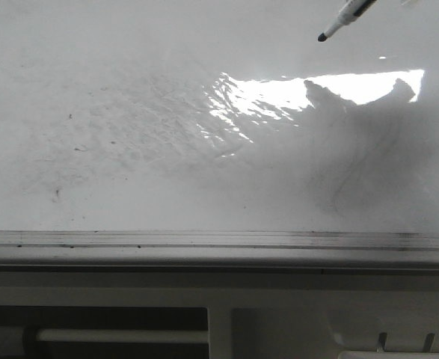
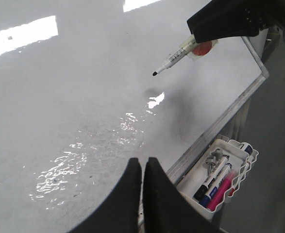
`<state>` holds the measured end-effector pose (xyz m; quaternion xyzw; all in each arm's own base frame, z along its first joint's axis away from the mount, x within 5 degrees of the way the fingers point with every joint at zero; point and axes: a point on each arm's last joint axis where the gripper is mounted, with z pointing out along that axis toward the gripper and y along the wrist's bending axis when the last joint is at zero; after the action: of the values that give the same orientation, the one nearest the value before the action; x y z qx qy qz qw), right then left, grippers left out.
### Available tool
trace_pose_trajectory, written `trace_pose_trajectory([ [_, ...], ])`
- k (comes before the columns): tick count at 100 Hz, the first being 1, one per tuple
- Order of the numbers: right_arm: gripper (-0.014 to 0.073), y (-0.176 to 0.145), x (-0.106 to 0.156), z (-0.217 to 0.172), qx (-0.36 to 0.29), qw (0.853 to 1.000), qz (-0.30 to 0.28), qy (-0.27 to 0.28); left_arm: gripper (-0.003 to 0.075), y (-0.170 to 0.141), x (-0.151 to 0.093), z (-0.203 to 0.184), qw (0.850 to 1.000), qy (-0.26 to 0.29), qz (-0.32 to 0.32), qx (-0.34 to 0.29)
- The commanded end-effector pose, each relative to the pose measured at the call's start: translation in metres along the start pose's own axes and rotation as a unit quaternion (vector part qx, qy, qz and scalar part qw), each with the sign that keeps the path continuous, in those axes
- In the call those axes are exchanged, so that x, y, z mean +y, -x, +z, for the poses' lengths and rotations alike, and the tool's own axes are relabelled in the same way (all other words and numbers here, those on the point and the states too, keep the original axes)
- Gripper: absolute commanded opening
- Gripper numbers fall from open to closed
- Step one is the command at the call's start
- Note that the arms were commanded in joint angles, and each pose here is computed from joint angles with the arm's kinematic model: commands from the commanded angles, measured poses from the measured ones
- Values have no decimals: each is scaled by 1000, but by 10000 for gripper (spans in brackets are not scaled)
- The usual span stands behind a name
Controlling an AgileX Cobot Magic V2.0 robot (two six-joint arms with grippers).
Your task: Write number 8 on whiteboard
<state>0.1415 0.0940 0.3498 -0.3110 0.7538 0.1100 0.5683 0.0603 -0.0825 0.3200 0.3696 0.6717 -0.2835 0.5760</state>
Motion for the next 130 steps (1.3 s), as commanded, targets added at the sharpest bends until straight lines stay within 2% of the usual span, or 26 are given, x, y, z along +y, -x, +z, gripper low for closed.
trace_pose_trajectory([
  [1,-39,12,-4,-1,-30,999,3,-12,-20,13,3,-1,999,15,-16,-37],
  [44,-40,2,-3,34,16,1000,-1,-4,-20,13,3,-1,999,15,-16,-37],
  [79,-42,-7,2,43,63,998,-1,11,-20,13,3,-1,999,15,-16,-37],
  [102,-42,-16,2,38,113,993,-29,14,-20,13,3,-1,999,15,-16,-37],
  [115,-42,-16,-9,26,113,993,-11,-19,-20,13,3,-1,999,15,-16,-37],
  [130,-42,-20,-12,13,139,990,-5,-27,-20,13,3,-1,999,15,-16,-37],
])
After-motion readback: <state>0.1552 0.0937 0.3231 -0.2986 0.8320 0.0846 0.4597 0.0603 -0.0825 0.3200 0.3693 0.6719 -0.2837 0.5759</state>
